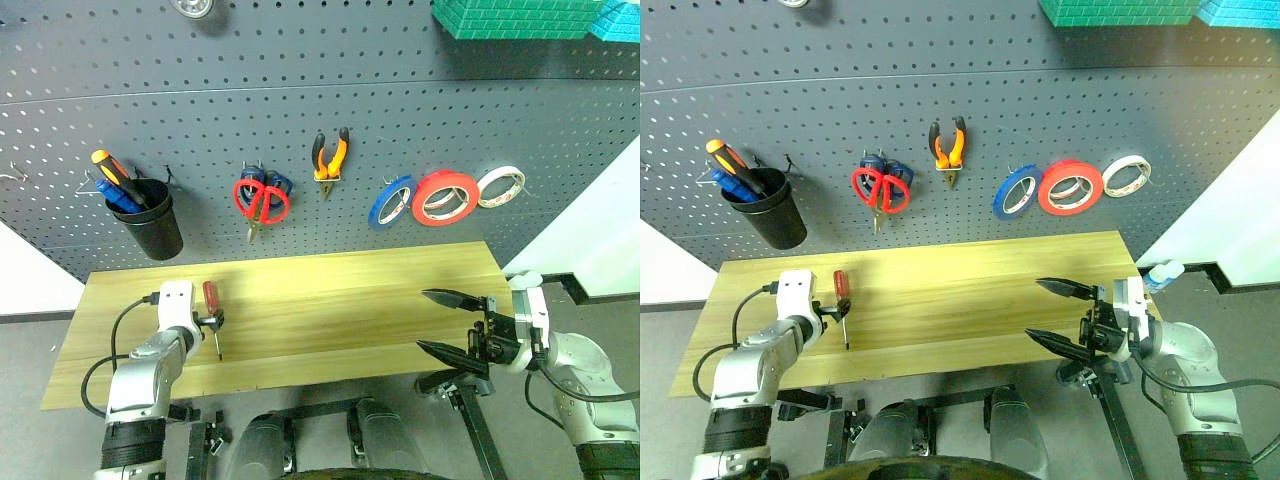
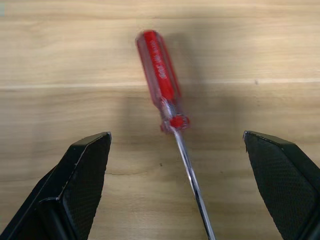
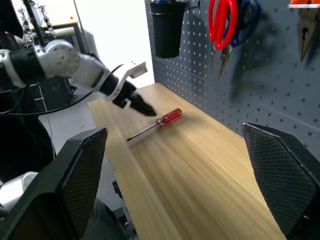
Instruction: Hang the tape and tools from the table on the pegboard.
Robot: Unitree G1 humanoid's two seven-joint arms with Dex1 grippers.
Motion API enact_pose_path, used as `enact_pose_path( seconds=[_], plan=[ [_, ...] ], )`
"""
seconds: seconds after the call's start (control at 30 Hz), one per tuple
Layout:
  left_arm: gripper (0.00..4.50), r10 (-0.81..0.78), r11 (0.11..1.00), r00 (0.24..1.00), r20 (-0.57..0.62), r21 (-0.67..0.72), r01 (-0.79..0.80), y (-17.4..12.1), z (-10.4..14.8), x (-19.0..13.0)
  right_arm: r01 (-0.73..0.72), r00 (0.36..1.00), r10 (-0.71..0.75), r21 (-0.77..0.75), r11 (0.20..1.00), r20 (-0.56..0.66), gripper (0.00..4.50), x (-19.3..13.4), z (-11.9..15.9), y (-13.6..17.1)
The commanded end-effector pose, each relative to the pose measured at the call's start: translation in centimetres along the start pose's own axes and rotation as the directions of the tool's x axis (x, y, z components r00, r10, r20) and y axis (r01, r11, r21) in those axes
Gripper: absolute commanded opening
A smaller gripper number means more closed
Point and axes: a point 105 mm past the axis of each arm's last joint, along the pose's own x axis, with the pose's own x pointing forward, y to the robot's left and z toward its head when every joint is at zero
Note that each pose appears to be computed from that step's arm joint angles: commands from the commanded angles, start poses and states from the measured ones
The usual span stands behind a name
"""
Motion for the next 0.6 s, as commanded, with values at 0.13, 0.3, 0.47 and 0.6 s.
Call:
enact_pose_path(
  seconds=[0.13, 0.3, 0.47, 0.6],
  plan=[
    [4.44, 0.013, 1.000, 0.999, 0.037, -0.019, -0.013, -0.1, 2.3, 0.4, 0.001, 1.000, -0.001, -0.012, 1.000, 0.018, 4.50, -0.8, 0.3, 0.6],
    [4.44, 0.028, 0.999, 0.999, 0.016, -0.036, -0.028, 0.0, 2.3, 0.9, 0.008, 1.000, -0.008, 0.007, 1.000, 0.010, 4.50, -1.2, 0.1, 1.2],
    [4.44, 0.045, 0.998, 0.999, 0.001, -0.038, -0.045, 0.1, 2.0, 1.2, 0.013, 1.000, -0.013, 0.014, 1.000, 0.007, 4.50, -0.9, 0.5, 1.9],
    [4.44, 0.043, 0.998, 0.999, 0.001, -0.040, -0.042, 0.0, 1.9, 1.4, 0.016, 1.000, -0.016, 0.024, 1.000, 0.005, 4.50, -0.9, 0.8, 2.2]
  ],
)
